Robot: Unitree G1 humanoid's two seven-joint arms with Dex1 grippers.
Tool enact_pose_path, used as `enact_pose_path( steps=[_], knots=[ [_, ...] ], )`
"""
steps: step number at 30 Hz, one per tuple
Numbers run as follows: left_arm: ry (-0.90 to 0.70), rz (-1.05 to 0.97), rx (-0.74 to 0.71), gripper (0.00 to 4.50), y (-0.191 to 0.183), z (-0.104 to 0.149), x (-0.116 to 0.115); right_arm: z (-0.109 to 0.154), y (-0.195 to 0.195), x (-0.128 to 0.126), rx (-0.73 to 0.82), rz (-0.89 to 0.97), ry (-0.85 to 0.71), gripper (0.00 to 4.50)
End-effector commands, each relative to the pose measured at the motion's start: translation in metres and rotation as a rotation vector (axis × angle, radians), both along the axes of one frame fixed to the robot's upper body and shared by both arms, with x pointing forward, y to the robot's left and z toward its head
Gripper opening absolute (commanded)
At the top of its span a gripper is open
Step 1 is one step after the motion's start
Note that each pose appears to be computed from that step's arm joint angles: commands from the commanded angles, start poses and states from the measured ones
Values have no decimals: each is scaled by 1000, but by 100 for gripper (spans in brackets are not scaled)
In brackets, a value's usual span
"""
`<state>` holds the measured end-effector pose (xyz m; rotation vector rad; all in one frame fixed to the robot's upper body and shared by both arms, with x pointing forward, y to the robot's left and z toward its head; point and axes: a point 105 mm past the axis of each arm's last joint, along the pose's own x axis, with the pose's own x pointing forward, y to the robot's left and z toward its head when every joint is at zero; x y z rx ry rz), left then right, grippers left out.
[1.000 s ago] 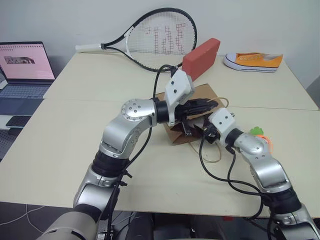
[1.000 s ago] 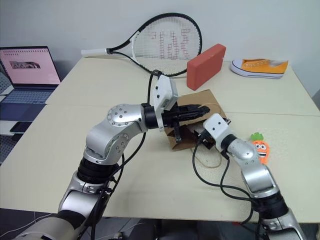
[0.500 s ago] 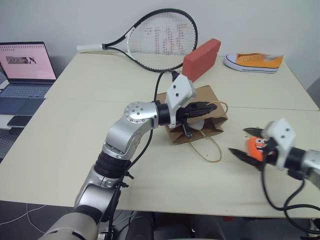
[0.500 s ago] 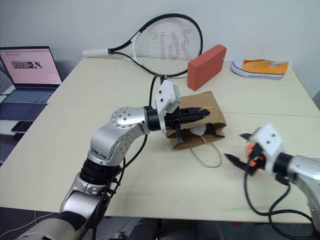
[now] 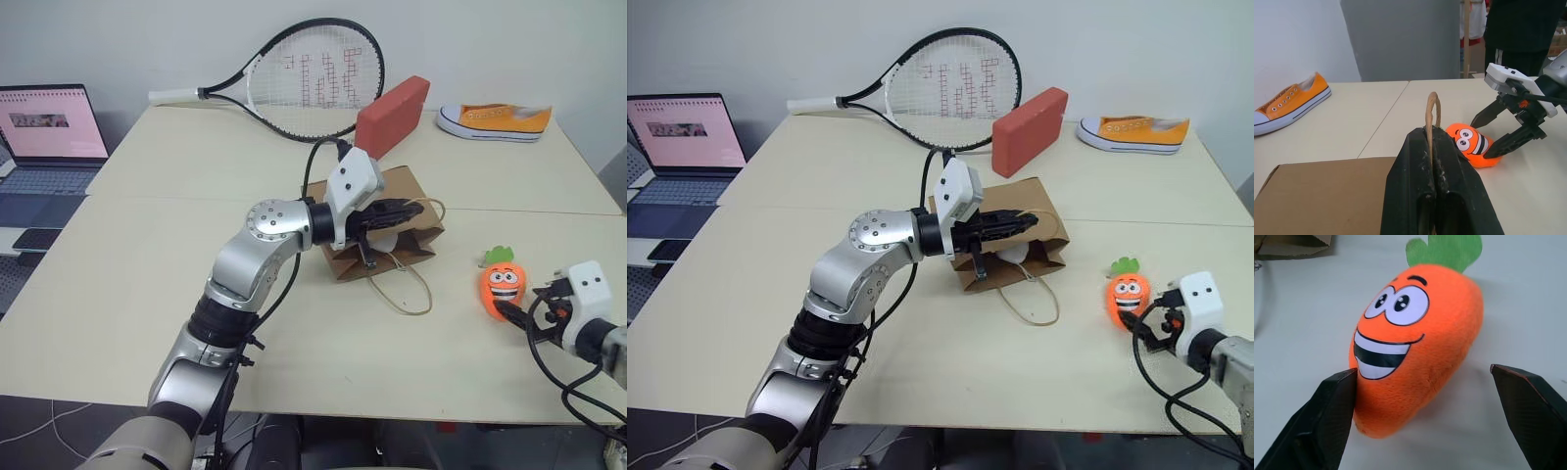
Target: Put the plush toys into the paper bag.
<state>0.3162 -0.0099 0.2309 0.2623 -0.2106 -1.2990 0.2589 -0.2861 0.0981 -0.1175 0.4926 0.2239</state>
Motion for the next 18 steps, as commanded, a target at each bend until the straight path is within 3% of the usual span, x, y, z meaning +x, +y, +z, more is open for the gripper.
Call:
enact_pose_path(
  steps=[1, 9, 10, 18],
  knots=[
    [-58, -2, -37, 0, 3, 19, -3, 4, 3, 4, 18, -3, -13, 314],
    [-35, 16, -90, 0, 9, 28, 2, 13, 17, 5, 67, 52, -45, 19],
    [-27, 16, -102, 0, 10, 30, 3, 16, 22, 4, 70, 84, -48, 1],
    [-9, 8, -108, 0, 15, 34, 3, 51, 106, -25, 125, 545, -54, 1]
  ],
)
